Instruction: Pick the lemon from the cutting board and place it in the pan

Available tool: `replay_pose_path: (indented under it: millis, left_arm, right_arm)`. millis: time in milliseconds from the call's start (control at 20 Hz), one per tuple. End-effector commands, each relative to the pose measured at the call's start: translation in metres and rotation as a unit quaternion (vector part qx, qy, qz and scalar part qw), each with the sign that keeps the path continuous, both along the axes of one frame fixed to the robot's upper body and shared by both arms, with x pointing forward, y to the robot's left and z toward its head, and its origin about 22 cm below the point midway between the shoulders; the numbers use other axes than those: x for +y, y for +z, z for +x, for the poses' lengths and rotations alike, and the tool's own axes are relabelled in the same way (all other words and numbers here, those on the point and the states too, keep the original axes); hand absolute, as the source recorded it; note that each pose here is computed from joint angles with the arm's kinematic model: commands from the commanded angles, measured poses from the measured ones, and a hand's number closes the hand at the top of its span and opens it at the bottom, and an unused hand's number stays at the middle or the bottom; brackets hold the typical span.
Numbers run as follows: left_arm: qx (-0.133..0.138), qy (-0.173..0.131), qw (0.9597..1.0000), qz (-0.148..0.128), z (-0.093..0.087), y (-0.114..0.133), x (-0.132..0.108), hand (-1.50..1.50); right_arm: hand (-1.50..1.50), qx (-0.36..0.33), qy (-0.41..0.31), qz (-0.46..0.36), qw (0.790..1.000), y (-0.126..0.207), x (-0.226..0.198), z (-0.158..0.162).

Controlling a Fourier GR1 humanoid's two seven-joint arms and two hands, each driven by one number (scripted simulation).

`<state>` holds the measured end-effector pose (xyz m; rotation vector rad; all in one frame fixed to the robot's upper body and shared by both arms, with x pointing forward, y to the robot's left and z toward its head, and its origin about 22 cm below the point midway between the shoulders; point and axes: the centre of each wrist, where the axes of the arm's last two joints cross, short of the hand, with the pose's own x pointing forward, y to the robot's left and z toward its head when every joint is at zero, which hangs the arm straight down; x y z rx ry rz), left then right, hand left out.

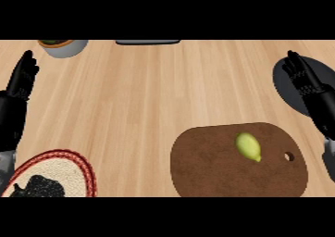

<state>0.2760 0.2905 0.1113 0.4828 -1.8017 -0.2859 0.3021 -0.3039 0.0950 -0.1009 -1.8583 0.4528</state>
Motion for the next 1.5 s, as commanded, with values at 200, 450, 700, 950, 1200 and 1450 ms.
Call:
replay_pose_path:
  millis: [200, 450, 700, 950, 1200, 1450]
  left_arm:
    - [0.116, -0.075, 0.9890, -0.053, -0.006, -0.040, -0.028, 0.00]
    - [0.179, -0.116, 0.9729, -0.090, -0.018, -0.062, -0.051, 0.00]
    - [0.179, -0.117, 0.9731, -0.086, -0.013, -0.056, -0.046, 0.00]
    - [0.185, -0.111, 0.9724, -0.089, 0.003, -0.049, -0.046, 0.00]
    - [0.185, -0.108, 0.9736, -0.080, -0.007, -0.061, -0.055, 0.00]
    - [0.194, -0.102, 0.9717, -0.088, -0.009, -0.069, -0.047, 0.00]
  right_arm:
    - [-1.50, 0.005, 0.028, 0.106, 0.994, -0.030, -0.041, 0.011]
    - [1.50, -0.055, -0.154, -0.071, 0.984, -0.082, -0.041, -0.011]
    - [-1.50, -0.069, -0.135, 0.006, 0.988, -0.159, -0.039, -0.036]
    - [-1.50, -0.017, -0.078, -0.158, 0.984, -0.138, -0.057, -0.043]
    - [-1.50, 0.016, -0.087, -0.287, 0.954, -0.088, -0.063, -0.029]
    - [-1.50, 0.106, -0.020, -0.412, 0.905, -0.044, -0.052, -0.018]
